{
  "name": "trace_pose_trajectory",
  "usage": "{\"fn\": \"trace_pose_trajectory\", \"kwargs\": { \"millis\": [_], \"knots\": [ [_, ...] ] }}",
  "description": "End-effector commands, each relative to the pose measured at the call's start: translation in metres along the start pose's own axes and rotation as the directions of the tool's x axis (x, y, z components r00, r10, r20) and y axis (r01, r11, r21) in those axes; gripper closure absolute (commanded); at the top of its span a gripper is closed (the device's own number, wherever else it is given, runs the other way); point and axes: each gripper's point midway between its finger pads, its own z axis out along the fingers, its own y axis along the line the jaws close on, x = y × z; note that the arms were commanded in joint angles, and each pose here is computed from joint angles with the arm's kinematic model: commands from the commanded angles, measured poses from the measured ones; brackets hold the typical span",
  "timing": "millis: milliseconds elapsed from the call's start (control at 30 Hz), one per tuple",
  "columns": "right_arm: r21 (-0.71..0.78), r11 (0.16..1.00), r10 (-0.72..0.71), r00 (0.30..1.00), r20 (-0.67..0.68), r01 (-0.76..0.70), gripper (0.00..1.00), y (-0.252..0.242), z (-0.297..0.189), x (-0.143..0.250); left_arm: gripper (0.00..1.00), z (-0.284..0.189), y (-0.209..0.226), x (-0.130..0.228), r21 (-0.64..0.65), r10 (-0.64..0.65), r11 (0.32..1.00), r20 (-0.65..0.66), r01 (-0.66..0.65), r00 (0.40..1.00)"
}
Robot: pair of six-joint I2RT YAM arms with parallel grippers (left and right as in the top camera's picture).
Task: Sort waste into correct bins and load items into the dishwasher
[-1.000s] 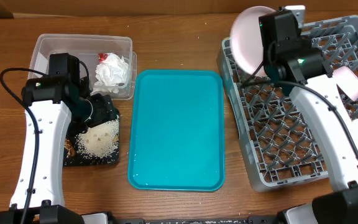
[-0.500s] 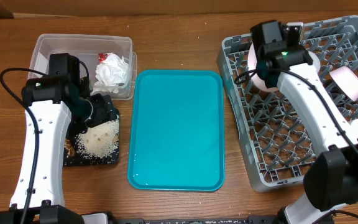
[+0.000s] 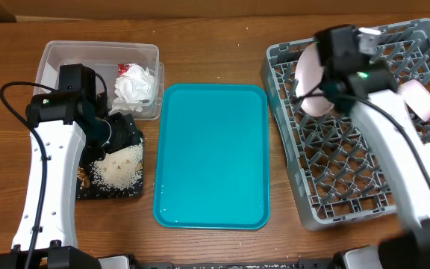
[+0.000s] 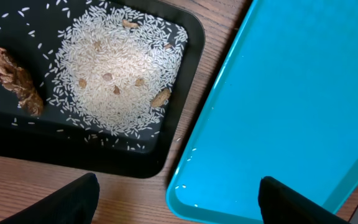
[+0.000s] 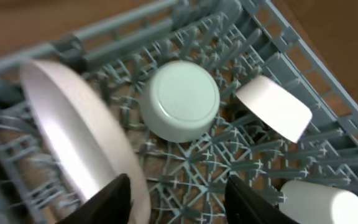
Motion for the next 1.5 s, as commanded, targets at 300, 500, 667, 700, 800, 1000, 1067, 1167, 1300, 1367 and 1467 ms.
{"fn": "trace_pose_trajectory", "kwargs": {
  "millis": [300, 500, 667, 700, 800, 1000, 1067, 1167, 1300, 1367, 1467],
  "knots": [
    [-0.700, 0.714, -0.056, 0.994, -0.098, -0.029, 0.23, 0.032, -0.073, 0.000, 0.13, -0.006, -0.035, -0.010, 0.085, 0.195, 0.976, 0.069, -0.200, 0.978],
    [-0.721, 0.691, -0.141, 0.971, -0.192, -0.042, 0.02, 0.021, -0.066, 0.027, 0.00, -0.007, -0.086, 0.009, 0.091, 0.498, 0.857, 0.108, -0.507, 0.861],
    [-0.595, 0.800, -0.157, 0.934, -0.321, -0.070, 0.00, -0.014, -0.051, 0.056, 0.00, -0.005, -0.070, 0.041, 0.067, 0.471, 0.881, -0.040, -0.467, 0.881],
    [-0.585, 0.807, -0.162, 0.926, -0.340, -0.074, 0.00, -0.017, -0.051, 0.061, 0.00, -0.005, -0.064, 0.044, 0.063, 0.450, 0.893, -0.066, -0.446, 0.891],
    [-0.557, 0.827, -0.169, 0.912, -0.374, -0.075, 0.00, -0.025, -0.054, 0.071, 0.00, -0.010, -0.049, 0.050, 0.051, 0.384, 0.923, -0.106, -0.381, 0.917],
    [-0.551, 0.832, -0.158, 0.922, -0.354, -0.069, 0.00, -0.035, -0.065, 0.086, 0.00, -0.032, -0.038, 0.053, 0.054, 0.359, 0.932, -0.003, -0.359, 0.933],
    [-0.562, 0.825, -0.130, 0.948, -0.289, -0.058, 0.00, -0.039, -0.071, 0.096, 0.00, -0.044, -0.038, 0.055, 0.067, 0.365, 0.924, 0.132, -0.375, 0.922],
    [-0.584, 0.811, -0.067, 0.987, -0.145, -0.031, 0.00, -0.046, -0.083, 0.102, 0.00, -0.061, -0.038, 0.059, 0.077, 0.362, 0.910, 0.330, -0.406, 0.872],
    [-0.606, 0.795, 0.025, 0.999, 0.048, 0.009, 0.00, -0.058, -0.105, 0.104, 0.00, -0.087, -0.035, 0.069, 0.088, 0.321, 0.895, 0.553, -0.437, 0.769],
    [-0.618, 0.786, 0.054, 0.993, 0.105, 0.023, 0.00, -0.063, -0.118, 0.107, 0.00, -0.098, -0.033, 0.076, 0.088, 0.307, 0.889, 0.614, -0.449, 0.727],
    [-0.623, 0.782, 0.086, 0.982, 0.169, 0.039, 0.00, -0.071, -0.135, 0.107, 0.00, -0.115, -0.031, 0.083, 0.086, 0.289, 0.882, 0.677, -0.462, 0.677]
  ]
}}
